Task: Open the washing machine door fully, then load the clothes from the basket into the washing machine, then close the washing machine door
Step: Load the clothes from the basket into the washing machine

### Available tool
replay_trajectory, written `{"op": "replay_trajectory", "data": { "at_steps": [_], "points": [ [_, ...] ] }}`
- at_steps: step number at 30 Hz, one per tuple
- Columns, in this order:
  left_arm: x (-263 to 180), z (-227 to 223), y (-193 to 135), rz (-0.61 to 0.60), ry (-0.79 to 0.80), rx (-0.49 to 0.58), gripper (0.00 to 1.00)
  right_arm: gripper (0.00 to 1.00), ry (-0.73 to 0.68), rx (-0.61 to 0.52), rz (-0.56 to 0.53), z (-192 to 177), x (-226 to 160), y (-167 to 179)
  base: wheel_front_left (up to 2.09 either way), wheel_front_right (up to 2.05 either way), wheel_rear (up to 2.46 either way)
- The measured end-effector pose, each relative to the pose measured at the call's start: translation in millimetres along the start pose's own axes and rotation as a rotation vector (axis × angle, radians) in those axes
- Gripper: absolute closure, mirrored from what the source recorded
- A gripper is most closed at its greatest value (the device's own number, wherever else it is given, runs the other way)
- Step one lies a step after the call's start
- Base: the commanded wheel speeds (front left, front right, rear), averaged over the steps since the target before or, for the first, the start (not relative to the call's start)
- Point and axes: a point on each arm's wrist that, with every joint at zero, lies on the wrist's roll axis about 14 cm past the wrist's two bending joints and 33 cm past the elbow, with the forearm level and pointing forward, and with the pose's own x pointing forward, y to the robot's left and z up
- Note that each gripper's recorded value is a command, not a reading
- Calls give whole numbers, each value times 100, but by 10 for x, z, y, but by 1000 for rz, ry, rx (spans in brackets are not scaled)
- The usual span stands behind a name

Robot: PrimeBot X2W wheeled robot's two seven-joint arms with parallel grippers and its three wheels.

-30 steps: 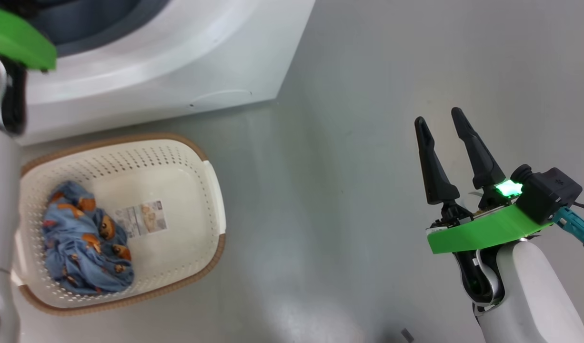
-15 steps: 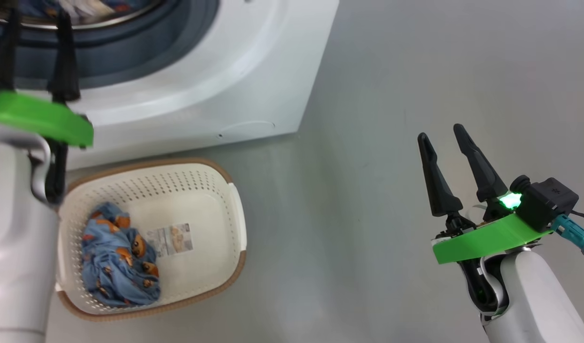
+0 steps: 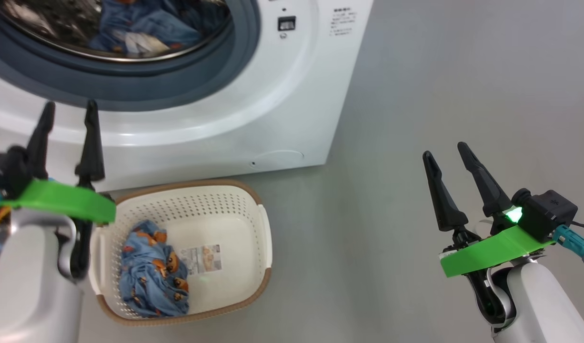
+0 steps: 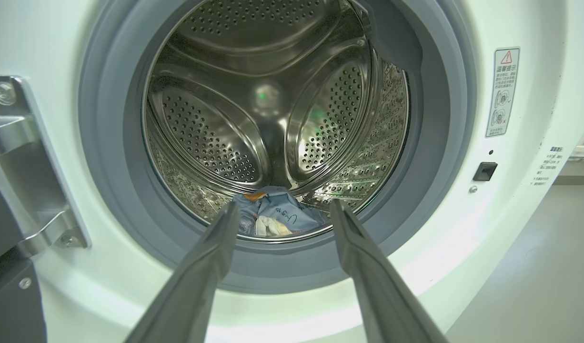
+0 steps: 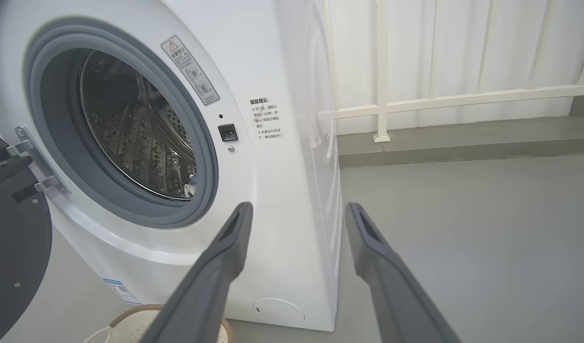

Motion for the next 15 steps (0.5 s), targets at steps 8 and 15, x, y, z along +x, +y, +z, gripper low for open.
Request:
{"op": "replay_trajectory", "data": {
  "at_steps": [8, 15],
  "points": [
    [-394, 46, 52, 31, -2, 13, 0, 0, -14, 19, 30, 64, -41, 121, 0, 0, 0],
    [-630, 128, 38, 51, -21, 5, 0, 0, -38, 22, 45, 165, -60, 171, 0, 0, 0]
  ]
}}
